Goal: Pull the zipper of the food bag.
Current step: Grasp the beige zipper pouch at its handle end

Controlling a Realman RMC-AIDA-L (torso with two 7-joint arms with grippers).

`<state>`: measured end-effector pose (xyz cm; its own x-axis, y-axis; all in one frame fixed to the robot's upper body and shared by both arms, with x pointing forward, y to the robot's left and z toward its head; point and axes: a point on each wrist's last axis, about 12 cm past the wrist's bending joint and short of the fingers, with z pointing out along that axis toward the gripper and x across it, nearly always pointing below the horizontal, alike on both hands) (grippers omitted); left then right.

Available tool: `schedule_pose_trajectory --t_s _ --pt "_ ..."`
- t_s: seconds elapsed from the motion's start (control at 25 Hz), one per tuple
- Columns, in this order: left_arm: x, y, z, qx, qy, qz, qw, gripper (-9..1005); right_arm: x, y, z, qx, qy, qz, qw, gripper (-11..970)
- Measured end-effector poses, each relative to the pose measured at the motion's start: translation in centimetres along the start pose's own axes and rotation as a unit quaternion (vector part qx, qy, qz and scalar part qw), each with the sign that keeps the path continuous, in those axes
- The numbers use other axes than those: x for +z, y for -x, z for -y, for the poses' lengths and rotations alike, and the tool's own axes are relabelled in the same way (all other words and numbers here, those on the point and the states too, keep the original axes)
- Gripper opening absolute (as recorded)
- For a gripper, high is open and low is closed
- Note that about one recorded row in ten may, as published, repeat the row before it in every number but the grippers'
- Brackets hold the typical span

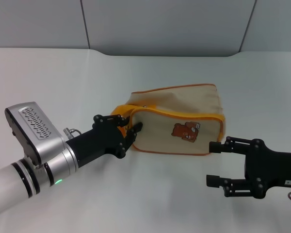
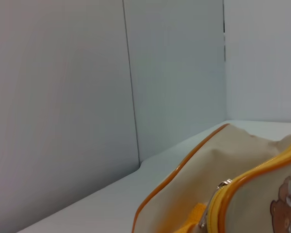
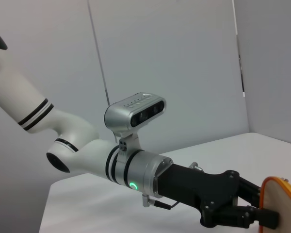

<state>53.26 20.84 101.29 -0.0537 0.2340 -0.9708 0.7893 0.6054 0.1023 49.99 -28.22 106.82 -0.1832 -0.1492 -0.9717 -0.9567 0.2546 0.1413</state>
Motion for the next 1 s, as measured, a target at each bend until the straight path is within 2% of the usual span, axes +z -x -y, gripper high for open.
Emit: schedule_pose_trajectory --t_s 0.28,0.64,0.84,0.88,0.92,1.0 --pt "-0.6 0.0 0.5 -0.002 -0.003 0.02 1.0 147 -0.1 0.0 -0.1 0.001 -0.002 0.006 1.0 778" --pt "-2.4 0.3 1.8 0.025 0.027 0.097 0.995 131 -0.8 0.3 0.2 0.001 -0.04 0.04 0.998 774" --pt "-2.9 0.9 1.7 0.056 0.023 0.125 0.99 123 -1.9 0.2 0.1 -0.023 -0.123 0.118 0.985 771" --pt "-3.1 1.2 1.4 0.078 0.022 0.131 0.988 122 -2.3 -0.1 -0.1 -0.053 -0.188 0.169 0.966 771" --pt "-3.1 1.2 1.4 0.078 0.022 0.131 0.988 120 -2.3 -0.1 -0.1 -0.053 -0.188 0.169 0.966 771" --pt "-3.0 1.5 0.9 0.098 0.02 0.134 0.986 117 -2.1 -0.6 -0.5 -0.094 -0.247 0.211 0.941 770"
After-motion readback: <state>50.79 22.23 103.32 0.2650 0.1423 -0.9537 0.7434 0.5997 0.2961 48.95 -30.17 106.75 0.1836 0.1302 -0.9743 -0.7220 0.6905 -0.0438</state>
